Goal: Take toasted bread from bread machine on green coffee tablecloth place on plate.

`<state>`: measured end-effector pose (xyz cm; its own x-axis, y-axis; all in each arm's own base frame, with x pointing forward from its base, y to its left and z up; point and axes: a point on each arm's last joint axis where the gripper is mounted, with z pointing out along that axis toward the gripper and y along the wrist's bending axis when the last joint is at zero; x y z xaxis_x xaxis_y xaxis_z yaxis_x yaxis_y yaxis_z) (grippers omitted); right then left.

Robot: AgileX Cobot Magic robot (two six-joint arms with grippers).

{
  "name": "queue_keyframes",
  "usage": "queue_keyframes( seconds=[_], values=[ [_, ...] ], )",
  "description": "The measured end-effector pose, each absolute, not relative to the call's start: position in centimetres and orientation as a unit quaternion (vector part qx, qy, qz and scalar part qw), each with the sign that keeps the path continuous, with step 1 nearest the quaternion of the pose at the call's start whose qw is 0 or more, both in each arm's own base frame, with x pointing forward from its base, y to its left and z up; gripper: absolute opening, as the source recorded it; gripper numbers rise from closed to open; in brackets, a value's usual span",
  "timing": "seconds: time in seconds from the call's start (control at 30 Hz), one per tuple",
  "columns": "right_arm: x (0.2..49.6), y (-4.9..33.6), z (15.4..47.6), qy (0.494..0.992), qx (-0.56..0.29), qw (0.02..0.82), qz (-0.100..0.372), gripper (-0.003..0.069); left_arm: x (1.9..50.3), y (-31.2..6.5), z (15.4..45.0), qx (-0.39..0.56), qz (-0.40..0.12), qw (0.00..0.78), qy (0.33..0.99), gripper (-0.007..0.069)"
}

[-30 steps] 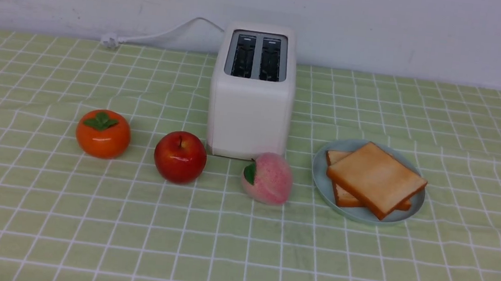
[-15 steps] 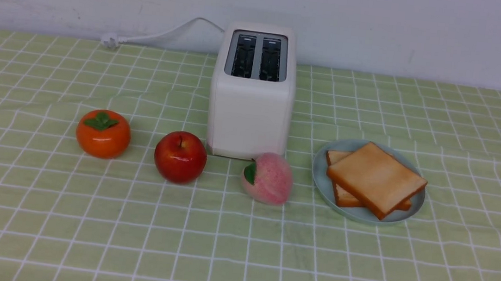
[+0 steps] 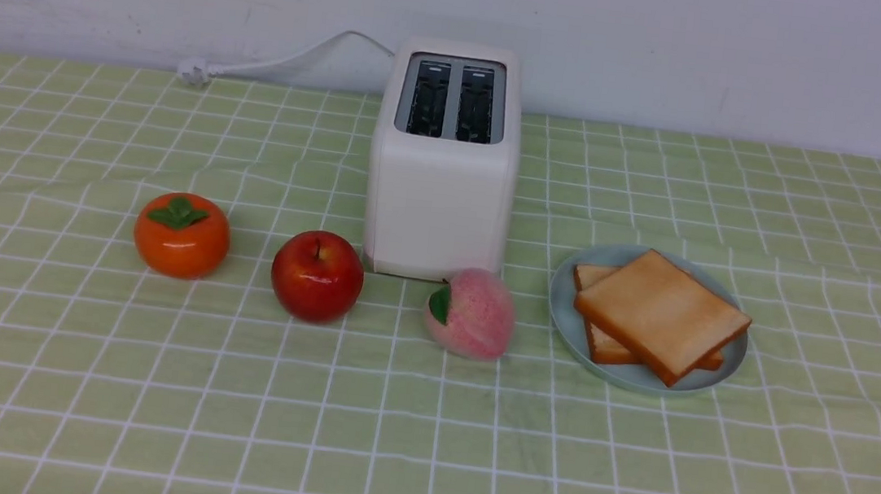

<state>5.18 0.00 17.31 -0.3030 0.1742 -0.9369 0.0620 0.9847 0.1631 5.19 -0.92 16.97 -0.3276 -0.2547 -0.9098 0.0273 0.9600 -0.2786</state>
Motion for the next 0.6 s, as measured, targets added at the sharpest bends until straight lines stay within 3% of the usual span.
queue_keyframes(
  seconds=[0.6],
  values=[
    [5.18, 0.00, 17.31, 0.806, 0.073, 0.586, 0.048, 0.0097, 5.19, -0.92, 16.97, -0.071, -0.123, 0.575, 0.805, 0.0008]
  ],
)
